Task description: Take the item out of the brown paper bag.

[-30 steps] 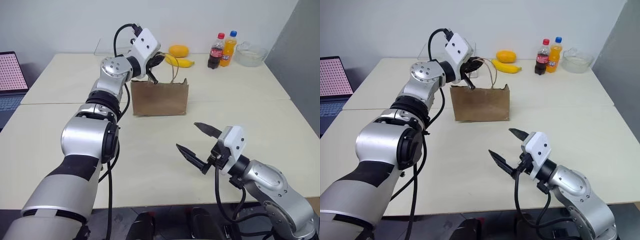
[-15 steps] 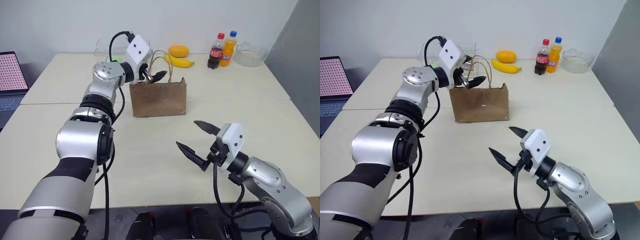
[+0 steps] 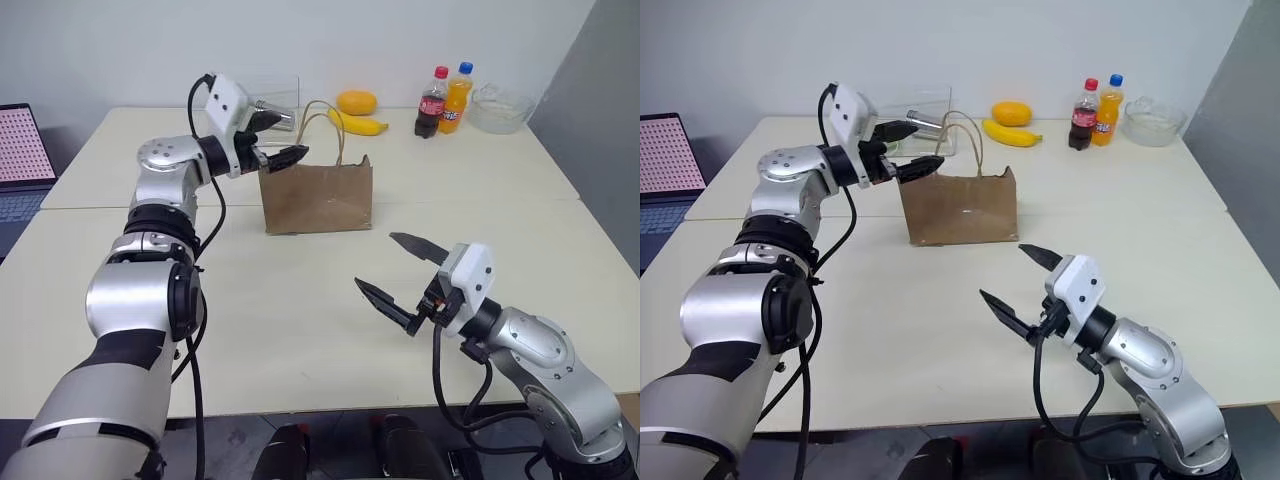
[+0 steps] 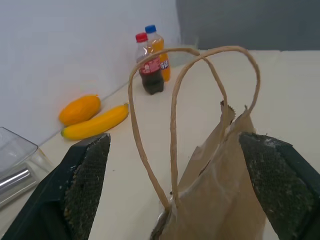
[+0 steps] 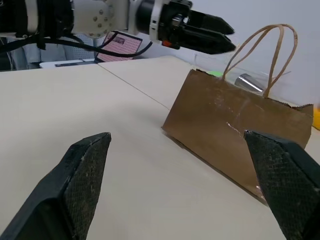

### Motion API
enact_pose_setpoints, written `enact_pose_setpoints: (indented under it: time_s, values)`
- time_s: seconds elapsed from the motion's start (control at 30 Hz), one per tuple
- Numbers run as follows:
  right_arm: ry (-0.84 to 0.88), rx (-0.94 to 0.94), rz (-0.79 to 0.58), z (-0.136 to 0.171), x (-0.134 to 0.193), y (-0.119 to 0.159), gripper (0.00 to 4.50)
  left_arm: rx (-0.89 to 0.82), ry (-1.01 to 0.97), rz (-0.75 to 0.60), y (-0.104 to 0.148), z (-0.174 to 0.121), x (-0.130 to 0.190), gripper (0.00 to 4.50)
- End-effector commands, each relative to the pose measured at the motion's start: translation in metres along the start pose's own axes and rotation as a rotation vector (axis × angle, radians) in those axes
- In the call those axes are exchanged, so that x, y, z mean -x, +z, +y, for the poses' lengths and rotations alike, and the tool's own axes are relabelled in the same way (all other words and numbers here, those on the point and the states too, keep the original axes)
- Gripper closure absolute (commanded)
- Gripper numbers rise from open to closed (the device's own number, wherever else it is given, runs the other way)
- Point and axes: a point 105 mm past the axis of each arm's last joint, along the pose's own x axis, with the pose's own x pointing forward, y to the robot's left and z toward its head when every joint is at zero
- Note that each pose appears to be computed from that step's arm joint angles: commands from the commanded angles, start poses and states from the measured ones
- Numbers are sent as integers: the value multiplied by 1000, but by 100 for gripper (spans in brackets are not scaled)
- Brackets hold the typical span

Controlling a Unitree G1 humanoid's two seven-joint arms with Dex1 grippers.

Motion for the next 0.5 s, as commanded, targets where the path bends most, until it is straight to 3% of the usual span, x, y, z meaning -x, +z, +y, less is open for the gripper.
enact_pose_setpoints:
  time_s: [0.03, 0.23, 0.5]
  values:
    - [-8, 36, -42, -4, 4, 12, 0, -66, 42, -78, 21, 2, 15, 18]
    - [-21, 32, -30, -12, 8, 9, 0, -31, 135, -90, 17, -40, 47, 18]
    - [17, 19, -20, -20, 8, 14, 0, 67, 259, -6, -10, -93, 83, 18]
